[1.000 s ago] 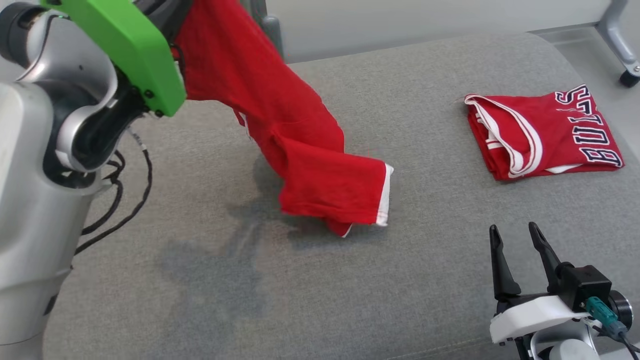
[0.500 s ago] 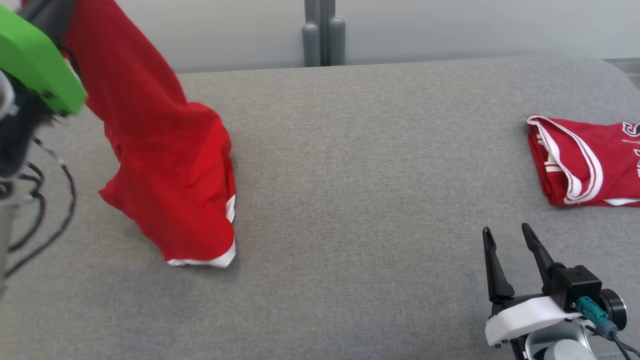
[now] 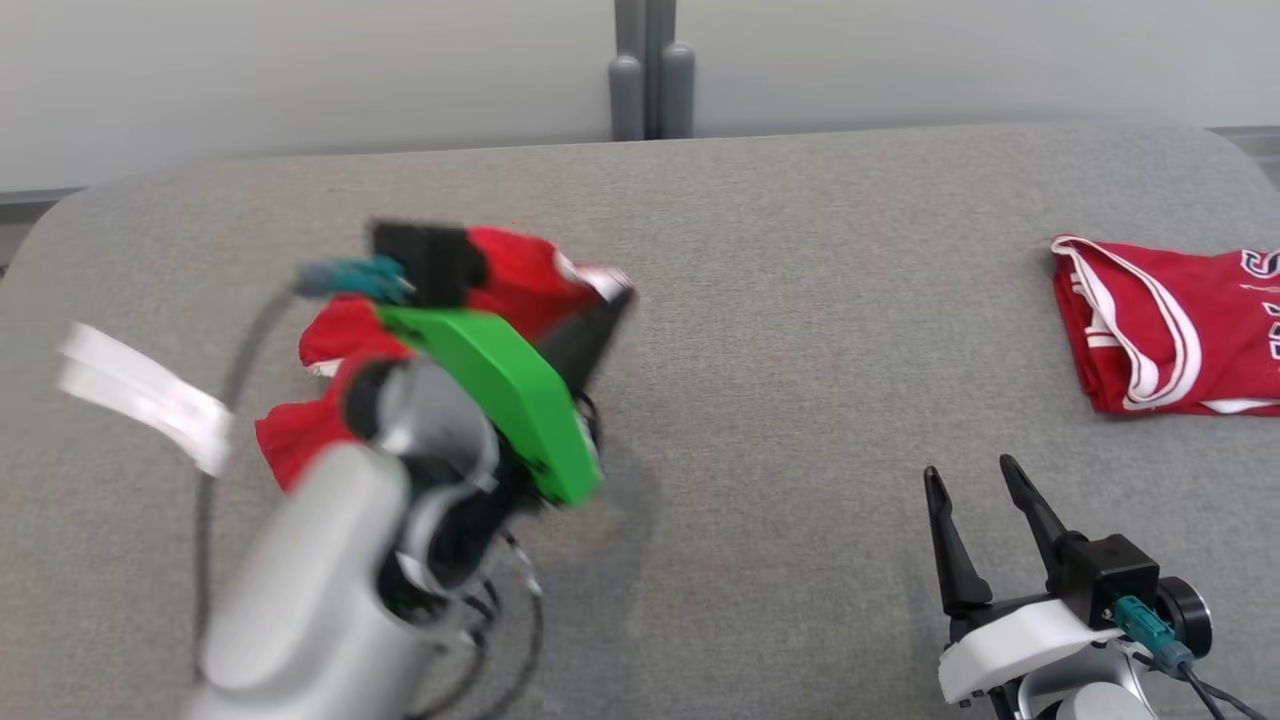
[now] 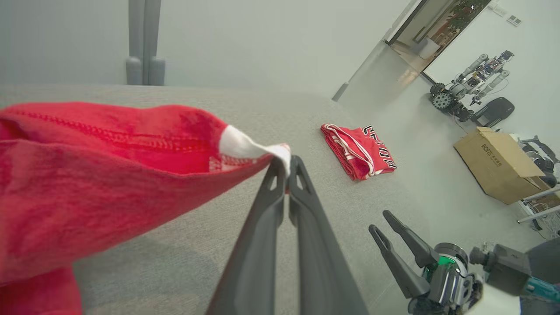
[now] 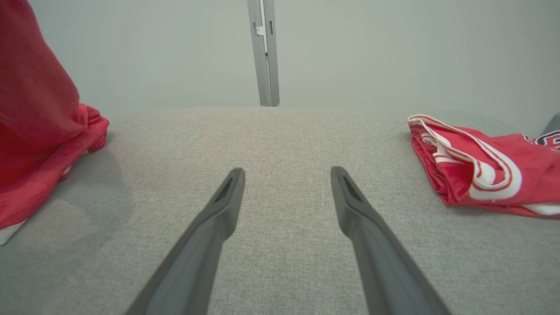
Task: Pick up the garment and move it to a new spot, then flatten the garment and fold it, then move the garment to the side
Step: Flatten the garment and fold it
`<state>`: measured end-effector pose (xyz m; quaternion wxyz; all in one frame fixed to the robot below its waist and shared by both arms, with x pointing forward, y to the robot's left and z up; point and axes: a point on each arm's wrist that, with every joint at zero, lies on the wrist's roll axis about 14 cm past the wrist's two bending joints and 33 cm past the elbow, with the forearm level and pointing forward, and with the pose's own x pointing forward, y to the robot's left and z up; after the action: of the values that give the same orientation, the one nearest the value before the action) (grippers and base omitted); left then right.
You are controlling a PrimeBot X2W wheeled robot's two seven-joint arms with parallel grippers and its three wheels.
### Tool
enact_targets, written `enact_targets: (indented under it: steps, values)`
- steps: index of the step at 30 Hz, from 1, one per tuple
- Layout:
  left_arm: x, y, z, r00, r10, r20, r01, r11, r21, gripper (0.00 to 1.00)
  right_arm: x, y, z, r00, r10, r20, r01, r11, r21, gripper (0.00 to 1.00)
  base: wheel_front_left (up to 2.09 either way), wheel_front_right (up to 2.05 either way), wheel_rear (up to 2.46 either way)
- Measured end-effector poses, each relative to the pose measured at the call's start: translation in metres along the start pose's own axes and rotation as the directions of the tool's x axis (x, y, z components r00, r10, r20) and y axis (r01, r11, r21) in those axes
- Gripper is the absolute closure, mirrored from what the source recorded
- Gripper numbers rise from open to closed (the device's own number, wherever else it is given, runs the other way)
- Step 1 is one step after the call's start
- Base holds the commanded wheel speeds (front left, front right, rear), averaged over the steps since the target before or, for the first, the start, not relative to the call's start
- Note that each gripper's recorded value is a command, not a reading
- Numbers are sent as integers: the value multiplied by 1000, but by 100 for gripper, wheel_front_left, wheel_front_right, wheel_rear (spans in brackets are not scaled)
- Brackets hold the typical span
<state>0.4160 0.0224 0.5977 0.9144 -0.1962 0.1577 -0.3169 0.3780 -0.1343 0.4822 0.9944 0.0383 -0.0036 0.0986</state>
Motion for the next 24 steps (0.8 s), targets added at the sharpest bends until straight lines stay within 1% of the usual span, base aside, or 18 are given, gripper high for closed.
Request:
enact_targets:
  steps: [3, 6, 10, 14, 16, 20, 24]
  values:
    - [15, -23, -44, 996, -51, -75, 45, 995, -83, 100, -2, -2, 1, 1000, -8, 2, 8, 1000, 3, 0, 0, 0, 0]
    - [33, -38, -67, 989, -91, -114, 74, 986, -152, 100, 4, -10, 8, 999, -29, 26, 29, 1000, 10, 0, 0, 0, 0]
    - [58, -44, -86, 982, -109, -153, 84, 983, -162, 100, 5, -22, 9, 997, -66, 28, 66, 997, 29, 0, 0, 0, 0]
    - [87, -55, -87, 980, -138, -145, 117, 983, -142, 100, 4, -37, 8, 993, -113, 26, 111, 992, 51, 0, 0, 0, 0]
    - [99, -66, -86, 977, -170, -129, 149, 976, -156, 100, 4, -45, 9, 990, -138, 30, 136, 989, 59, 0, 0, 0, 0]
    - [120, -97, -92, 959, -256, -118, 235, 958, -164, 100, -1, -61, 5, 983, -186, 13, 184, 981, 63, 0, 0, 0, 0]
    - [140, -112, -100, 953, -284, -108, 262, 948, -180, 100, -1, -73, 3, 976, -220, 5, 219, 973, 71, 0, 0, 0, 0]
